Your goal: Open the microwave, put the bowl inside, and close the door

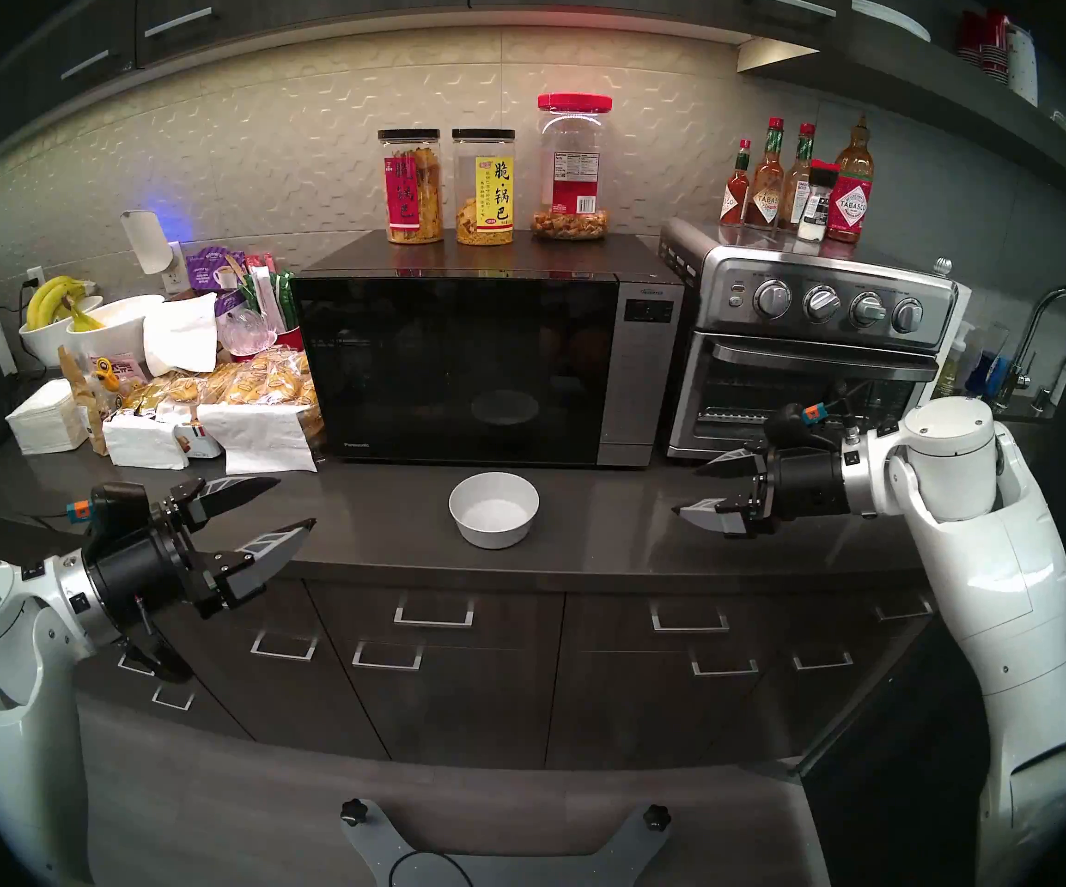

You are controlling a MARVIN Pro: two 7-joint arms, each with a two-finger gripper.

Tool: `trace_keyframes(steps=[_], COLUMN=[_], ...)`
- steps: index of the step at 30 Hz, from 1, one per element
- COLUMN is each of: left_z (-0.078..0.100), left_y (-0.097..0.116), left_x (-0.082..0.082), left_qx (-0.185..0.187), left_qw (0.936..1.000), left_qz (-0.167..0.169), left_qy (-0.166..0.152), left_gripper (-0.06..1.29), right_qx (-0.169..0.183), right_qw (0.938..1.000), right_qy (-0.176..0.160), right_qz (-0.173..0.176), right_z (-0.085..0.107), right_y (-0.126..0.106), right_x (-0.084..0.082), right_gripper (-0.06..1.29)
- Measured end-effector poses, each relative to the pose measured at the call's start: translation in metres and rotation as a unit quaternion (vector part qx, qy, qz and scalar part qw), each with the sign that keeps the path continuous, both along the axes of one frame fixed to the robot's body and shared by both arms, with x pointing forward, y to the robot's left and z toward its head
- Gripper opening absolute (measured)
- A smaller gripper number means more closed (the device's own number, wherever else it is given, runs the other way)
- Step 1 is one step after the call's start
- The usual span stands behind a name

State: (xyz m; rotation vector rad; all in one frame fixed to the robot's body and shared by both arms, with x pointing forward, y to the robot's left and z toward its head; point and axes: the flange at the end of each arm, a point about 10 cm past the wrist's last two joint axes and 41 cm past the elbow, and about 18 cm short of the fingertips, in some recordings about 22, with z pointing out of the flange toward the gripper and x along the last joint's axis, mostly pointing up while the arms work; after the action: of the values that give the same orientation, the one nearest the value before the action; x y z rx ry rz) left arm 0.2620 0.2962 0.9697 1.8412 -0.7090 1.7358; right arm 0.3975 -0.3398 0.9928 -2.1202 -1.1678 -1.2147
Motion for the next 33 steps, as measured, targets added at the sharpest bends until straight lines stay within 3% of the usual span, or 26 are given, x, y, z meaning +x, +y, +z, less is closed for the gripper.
trace_keyframes(steps=[33], left_z=[0.0], left_y=[0.0], left_x=[0.0], left_qx=[0.0], left_qw=[1.0], left_qz=[0.0], left_qy=[0.0], left_gripper=[1.23], right_qx=[-0.016], right_qw=[0.9993], right_qy=[0.033], right_qz=[-0.006], right_z=[-0.012], right_y=[0.077], right_x=[-0.015], right_gripper=[1.2])
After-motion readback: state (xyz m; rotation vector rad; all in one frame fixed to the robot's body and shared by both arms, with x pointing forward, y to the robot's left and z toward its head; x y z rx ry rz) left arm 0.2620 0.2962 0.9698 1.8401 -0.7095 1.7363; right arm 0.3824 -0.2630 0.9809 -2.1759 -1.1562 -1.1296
